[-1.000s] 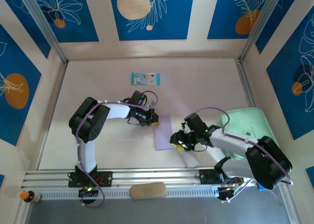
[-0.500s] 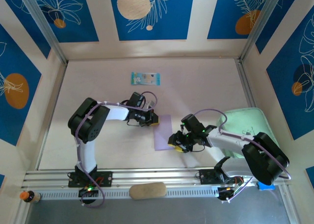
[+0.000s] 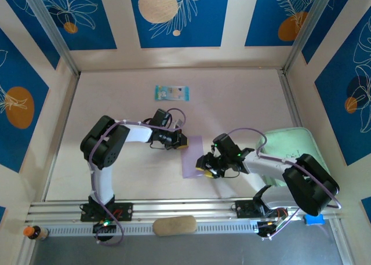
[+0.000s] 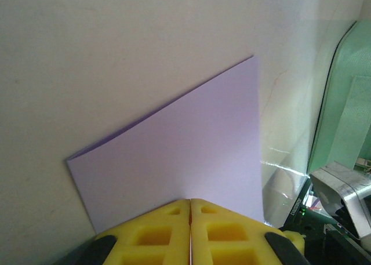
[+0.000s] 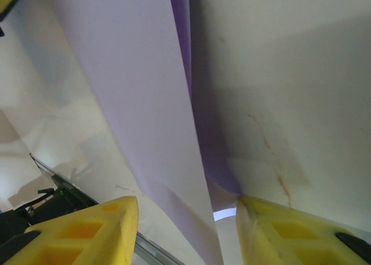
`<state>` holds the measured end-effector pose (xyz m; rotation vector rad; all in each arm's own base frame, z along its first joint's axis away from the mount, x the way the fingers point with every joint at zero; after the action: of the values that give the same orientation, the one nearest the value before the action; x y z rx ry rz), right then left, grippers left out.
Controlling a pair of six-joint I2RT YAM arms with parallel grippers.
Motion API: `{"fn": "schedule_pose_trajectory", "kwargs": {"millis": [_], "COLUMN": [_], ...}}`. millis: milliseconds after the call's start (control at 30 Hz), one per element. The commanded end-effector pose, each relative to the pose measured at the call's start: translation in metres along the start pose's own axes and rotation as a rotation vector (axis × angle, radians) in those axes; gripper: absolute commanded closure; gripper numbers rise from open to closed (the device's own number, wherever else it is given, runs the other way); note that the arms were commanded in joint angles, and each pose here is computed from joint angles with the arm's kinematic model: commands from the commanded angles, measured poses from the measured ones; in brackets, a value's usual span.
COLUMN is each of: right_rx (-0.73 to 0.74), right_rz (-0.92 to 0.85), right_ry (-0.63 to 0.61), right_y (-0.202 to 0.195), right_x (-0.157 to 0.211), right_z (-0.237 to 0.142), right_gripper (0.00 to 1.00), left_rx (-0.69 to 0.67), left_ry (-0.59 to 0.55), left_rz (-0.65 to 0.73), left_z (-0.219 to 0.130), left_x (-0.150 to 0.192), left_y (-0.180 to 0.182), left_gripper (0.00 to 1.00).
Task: Fold a paper plane with a square sheet of paper (pick it up from the middle)
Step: Fold the triangle a second time at the center of the table.
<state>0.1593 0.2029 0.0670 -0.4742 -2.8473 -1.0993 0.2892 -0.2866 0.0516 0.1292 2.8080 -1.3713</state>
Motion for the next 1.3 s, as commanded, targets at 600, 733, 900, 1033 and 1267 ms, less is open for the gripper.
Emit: {"fn": "schedule_pose_trajectory", "kwargs": {"millis": [600,733,900,1033,1267], "right_rx": [-0.002,-0.033,-0.043,0.001,0.013], "right_rz": [-0.001,-0.003,-0.001,0.023,0.032], "right_ry": [0.026,0.022,0.043,0.041,0.046], "right_y": [0.011,0.012,0.017,0.011,0.007], "right_x": [-0.002,0.0,0.002,0.004,0.011], "right_z": [-0.013,-0.015,-0.015,-0.016,-0.018], "right_gripper": [0.53,0.53,0.53,0.53,0.53], "left_rx": [-0.117,-0.117,-0.111,-0.11,-0.11], "left_ry": [0.091,0.092,0.089,0.086,0.086], "left_rz": [-0.106,-0.106,-0.109,-0.107,-0.11], "left_z": [0.01,0.01,0.01,0.01,0.01], "left_x": [0.023,0.024,0.023,0.023,0.024], "left_y": [0.031,0.032,0.032,0.031,0.032], "left_gripper": [0.92,0.92,0.91,0.91,0.91]}}
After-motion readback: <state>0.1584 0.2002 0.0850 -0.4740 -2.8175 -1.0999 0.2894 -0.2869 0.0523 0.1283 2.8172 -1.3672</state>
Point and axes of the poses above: each hand's point on the last joint's axis, 136 mm out from that joint toward the fingers, its own z axis out along the fingers, its own y axis along the line the jaws close on, x = y × z, the point moved 5 cm from there along -z, back along the fingers, and after that the axes turned 1 degree about z, right-handed, at the moved point
